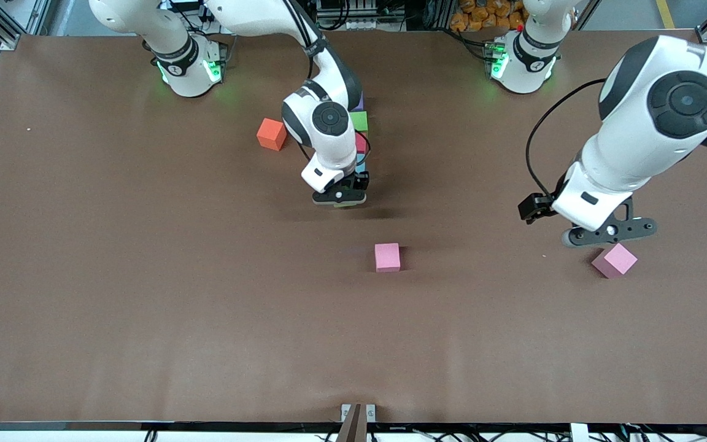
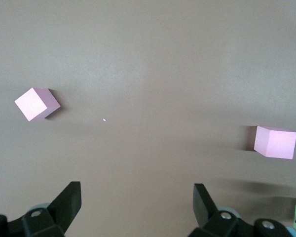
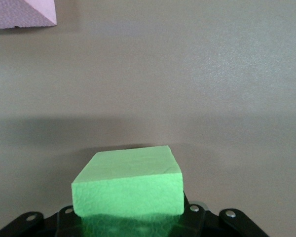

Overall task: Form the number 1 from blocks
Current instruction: 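Place the green cube below the blue cube with the right gripper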

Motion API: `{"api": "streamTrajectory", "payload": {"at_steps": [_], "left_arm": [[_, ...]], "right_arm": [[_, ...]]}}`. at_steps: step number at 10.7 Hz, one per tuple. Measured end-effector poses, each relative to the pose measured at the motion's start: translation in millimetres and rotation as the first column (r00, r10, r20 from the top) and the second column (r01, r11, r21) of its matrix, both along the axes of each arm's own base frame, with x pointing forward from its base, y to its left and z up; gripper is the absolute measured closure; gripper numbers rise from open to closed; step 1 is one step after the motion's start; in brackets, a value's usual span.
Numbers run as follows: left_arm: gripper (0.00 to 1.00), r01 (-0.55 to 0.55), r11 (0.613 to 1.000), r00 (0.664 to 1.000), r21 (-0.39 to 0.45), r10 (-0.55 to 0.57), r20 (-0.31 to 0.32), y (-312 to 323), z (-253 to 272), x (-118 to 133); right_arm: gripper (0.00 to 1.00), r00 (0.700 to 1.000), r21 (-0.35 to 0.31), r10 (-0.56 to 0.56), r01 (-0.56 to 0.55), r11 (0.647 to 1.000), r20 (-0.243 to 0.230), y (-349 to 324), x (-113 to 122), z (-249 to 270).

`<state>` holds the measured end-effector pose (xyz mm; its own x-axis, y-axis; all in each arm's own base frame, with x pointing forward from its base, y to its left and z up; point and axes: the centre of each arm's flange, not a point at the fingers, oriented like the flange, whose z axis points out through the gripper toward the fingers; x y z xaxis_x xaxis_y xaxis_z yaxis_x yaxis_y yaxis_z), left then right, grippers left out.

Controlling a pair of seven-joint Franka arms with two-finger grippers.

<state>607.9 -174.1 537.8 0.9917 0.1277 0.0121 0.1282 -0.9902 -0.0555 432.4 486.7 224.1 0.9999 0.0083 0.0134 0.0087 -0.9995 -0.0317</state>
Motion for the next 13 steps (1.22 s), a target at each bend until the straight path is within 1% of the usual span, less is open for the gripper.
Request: {"api": "streamTrajectory", "payload": {"at_steps": [2,4,7,10,11,12,13], "left_arm": [[0.00,0.028,1.000,1.000,0.012,-0.028,0.010,3.7,17.3,-4.6],[0.00,0.052,0.999,0.999,0.006,-0.052,-0.005,24.5,26.2,-5.5],[0.00,0.073,0.997,0.997,0.005,-0.073,-0.014,51.0,32.3,-3.9],[0.00,0.102,0.995,0.995,0.004,-0.102,-0.019,66.2,41.9,-7.0],[0.00,0.112,0.994,0.994,0.002,-0.112,-0.015,77.2,47.9,-8.1],[0.00,0.120,0.993,0.993,0.000,-0.120,-0.010,86.3,53.3,-9.5],[0.00,0.122,0.992,0.992,0.002,-0.122,-0.007,92.3,58.0,-11.1]], "right_arm": [[0.37,1.000,0.006,-0.006,0.006,1.000,0.015,0.5,-1.8,-8.5],[0.37,0.999,0.013,-0.015,0.015,1.000,0.030,5.4,-7.2,-20.0],[0.37,0.999,0.008,-0.034,0.033,0.999,0.030,11.9,-16.4,-28.4],[0.37,0.998,0.008,-0.066,0.065,0.998,0.024,23.5,-31.6,-29.0],[0.30,0.997,0.003,-0.070,0.070,0.998,0.019,25.0,-34.7,-29.7],[0.18,0.998,-0.008,-0.068,0.069,0.998,0.009,24.6,-36.9,-31.2],[0.03,0.998,-0.019,-0.068,0.068,0.997,0.000,23.5,-37.8,-32.6]]}}
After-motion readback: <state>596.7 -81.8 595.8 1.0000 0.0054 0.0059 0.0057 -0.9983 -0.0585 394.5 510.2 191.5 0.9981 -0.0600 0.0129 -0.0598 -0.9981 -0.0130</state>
